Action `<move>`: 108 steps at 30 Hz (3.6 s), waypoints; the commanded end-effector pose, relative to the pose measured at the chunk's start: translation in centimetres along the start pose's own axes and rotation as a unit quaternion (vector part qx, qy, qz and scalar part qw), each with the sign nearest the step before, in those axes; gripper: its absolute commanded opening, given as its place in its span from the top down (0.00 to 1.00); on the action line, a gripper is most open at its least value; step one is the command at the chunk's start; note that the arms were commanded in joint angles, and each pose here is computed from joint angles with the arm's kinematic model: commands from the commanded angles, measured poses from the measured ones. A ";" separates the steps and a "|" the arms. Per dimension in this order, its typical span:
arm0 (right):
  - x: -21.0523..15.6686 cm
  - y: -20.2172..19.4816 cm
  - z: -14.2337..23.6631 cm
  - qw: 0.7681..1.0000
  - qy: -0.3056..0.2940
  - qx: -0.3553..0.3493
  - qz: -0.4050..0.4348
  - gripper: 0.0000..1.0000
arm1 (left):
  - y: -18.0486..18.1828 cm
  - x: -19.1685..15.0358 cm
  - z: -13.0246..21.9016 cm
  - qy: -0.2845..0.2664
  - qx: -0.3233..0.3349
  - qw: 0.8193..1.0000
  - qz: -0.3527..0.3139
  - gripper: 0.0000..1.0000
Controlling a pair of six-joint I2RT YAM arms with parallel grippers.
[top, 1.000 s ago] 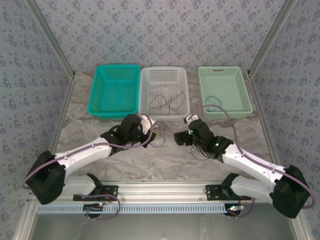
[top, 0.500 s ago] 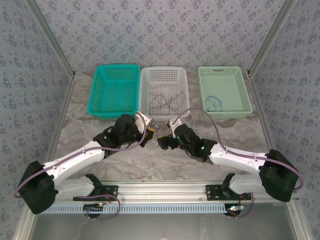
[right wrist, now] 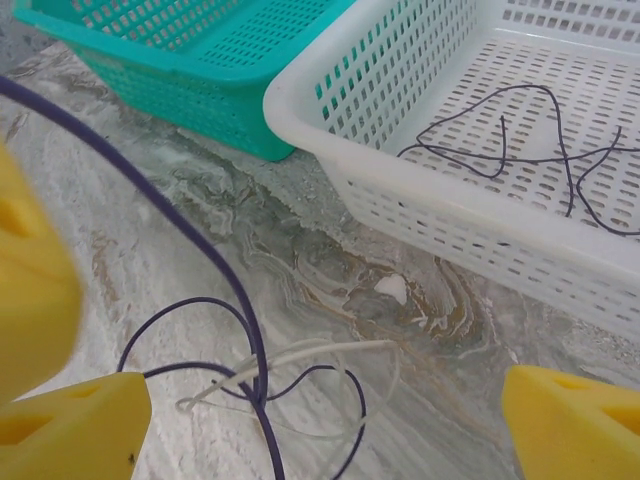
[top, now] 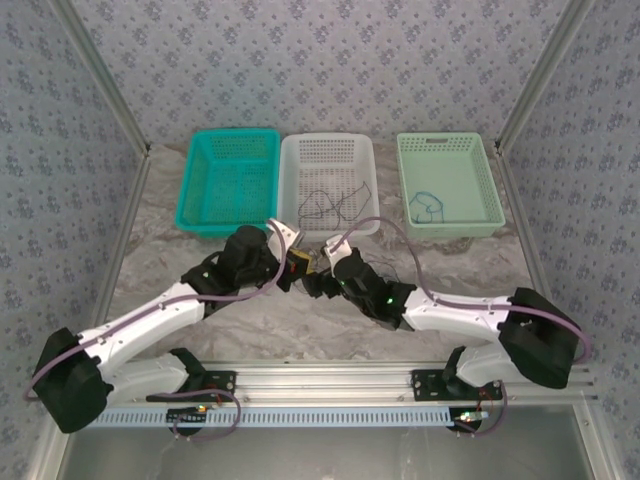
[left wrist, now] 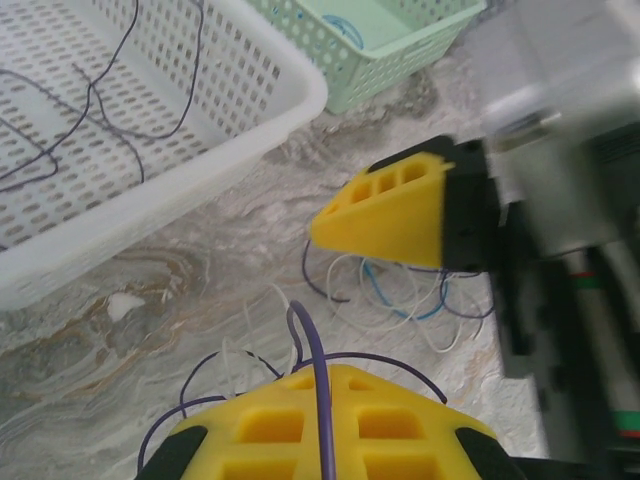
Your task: Untangle the cables
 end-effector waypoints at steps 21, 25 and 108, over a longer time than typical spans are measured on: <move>4.4 -1.6 -1.9 0.990 -0.081 -0.027 -0.109 0.08 | -2.3 2.2 2.4 -0.067 -0.058 0.995 0.037 1.00; 4.6 -2.1 -1.4 0.988 -0.084 -0.010 -0.127 0.09 | -2.2 2.1 2.4 -0.066 -0.055 0.996 0.039 1.00; -0.2 3.1 -1.7 0.999 0.018 0.025 -0.018 0.04 | -3.7 15.9 13.5 -0.237 0.021 0.968 -0.083 0.96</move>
Point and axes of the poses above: each hand's point on the last joint's axis, 136 mm out from that joint toward the fingers, its own z axis back along the fingers, its own y axis along the line the jaws close on, x = y × z, the point moved 2 cm from there along z, back along the fingers
